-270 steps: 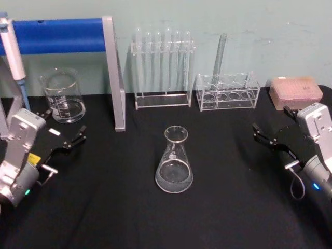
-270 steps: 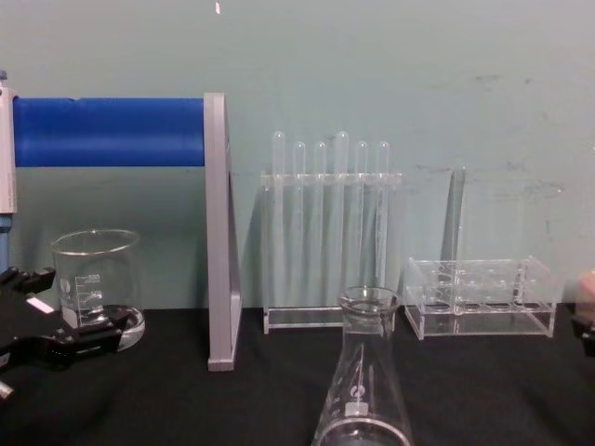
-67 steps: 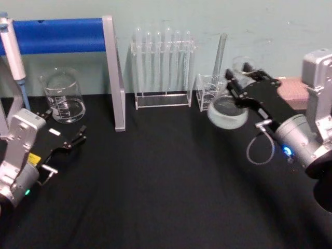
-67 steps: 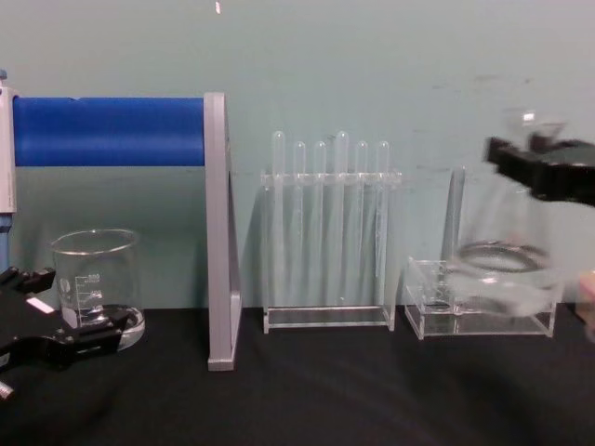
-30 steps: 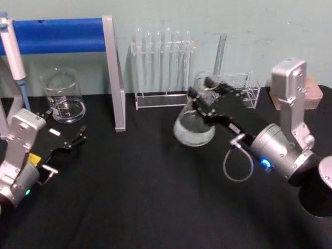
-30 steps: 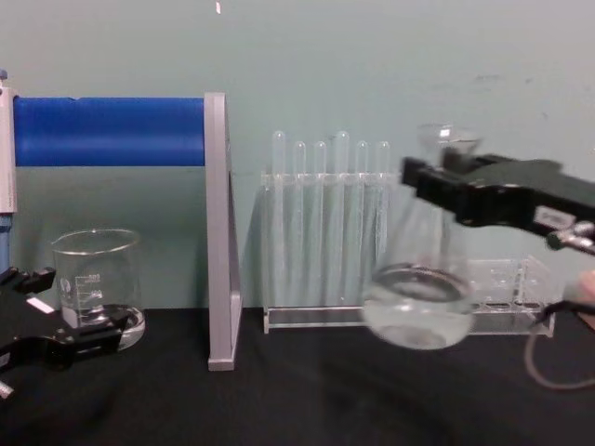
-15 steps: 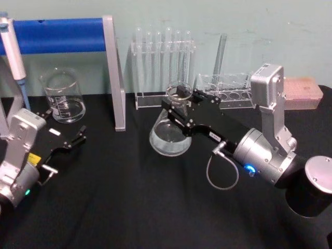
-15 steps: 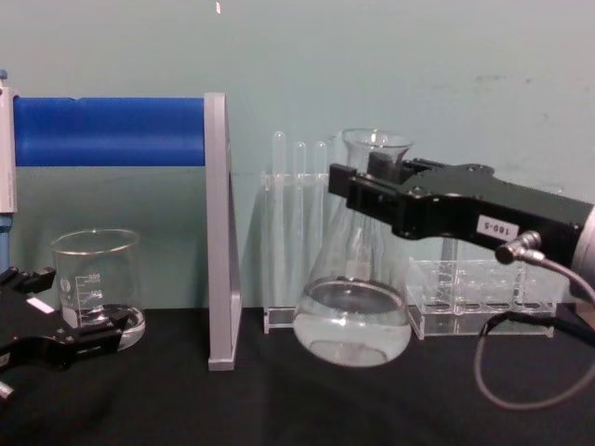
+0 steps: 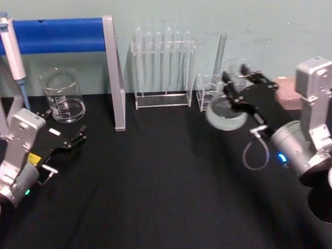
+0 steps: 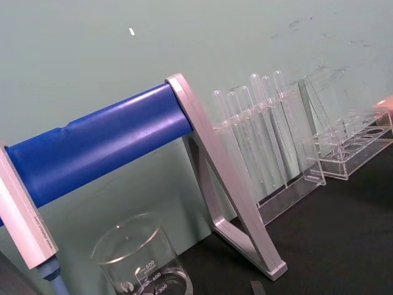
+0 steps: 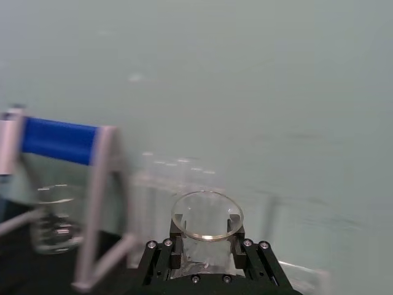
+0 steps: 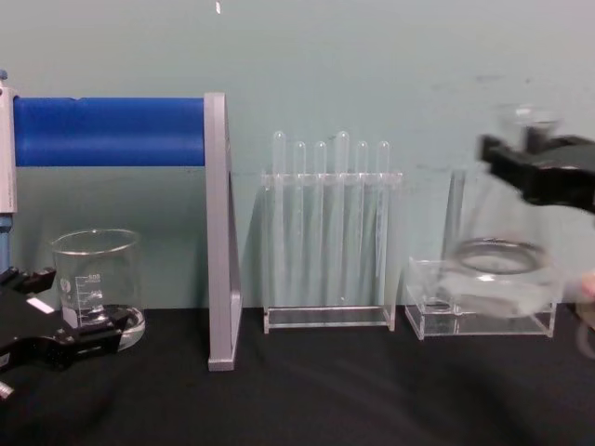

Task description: Grasp the erlenmeyer flask with one hand, shake it three times, then place it back.

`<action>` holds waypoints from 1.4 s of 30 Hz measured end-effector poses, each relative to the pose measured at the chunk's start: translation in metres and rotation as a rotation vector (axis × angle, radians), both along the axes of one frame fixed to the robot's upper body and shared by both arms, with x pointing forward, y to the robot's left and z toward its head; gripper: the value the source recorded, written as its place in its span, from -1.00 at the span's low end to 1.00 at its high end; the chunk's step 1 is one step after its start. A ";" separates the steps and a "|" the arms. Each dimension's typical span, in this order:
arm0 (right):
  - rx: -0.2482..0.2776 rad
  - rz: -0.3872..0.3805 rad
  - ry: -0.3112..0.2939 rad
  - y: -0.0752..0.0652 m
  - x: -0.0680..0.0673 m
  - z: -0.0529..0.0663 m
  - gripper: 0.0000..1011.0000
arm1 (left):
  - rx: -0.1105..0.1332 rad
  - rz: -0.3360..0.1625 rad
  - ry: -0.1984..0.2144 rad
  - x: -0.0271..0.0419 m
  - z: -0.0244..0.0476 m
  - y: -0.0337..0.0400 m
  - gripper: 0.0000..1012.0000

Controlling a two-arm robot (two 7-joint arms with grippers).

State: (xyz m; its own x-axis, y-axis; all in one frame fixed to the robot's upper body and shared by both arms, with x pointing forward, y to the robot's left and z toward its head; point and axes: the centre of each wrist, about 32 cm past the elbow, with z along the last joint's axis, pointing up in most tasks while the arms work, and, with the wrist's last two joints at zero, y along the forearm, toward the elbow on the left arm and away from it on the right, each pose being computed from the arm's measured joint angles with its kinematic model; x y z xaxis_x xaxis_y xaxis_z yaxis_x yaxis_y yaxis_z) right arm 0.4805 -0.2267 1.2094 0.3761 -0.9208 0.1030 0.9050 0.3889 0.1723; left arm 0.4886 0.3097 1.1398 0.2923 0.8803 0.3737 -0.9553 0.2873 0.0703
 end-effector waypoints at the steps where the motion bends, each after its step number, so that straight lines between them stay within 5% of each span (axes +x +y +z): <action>1: 0.000 -0.023 0.000 -0.002 -0.001 0.000 -0.10 | 0.000 0.000 0.000 0.0000 0.0000 0.0000 0.98; 9: -0.007 -0.219 0.000 -0.023 -0.011 0.000 -0.10 | 0.000 0.000 0.000 0.0000 0.0000 0.0000 0.98; 17: -0.002 -0.233 0.001 -0.023 -0.012 0.000 -0.10 | 0.000 0.000 0.000 0.0000 0.0000 0.0000 0.98; 25: -0.007 -0.095 0.009 -0.006 -0.005 -0.001 -0.10 | 0.000 0.000 0.000 0.0000 0.0000 0.0000 0.98; 35: -0.019 0.184 0.017 0.029 0.004 -0.002 -0.10 | 0.000 0.000 0.000 0.0000 0.0000 0.0000 0.98; 42: -0.019 0.278 0.020 0.042 0.006 -0.002 -0.10 | 0.000 0.000 0.000 0.0000 0.0000 0.0000 0.98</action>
State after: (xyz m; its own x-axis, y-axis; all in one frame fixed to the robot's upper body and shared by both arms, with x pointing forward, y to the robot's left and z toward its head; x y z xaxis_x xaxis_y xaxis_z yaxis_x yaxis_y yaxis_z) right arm 0.4869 -0.1851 1.2074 0.6161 -0.7800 0.1095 0.7663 0.6258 0.1456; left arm 0.4886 0.3097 1.1398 0.2923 0.8803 0.3737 -0.9553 0.2873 0.0702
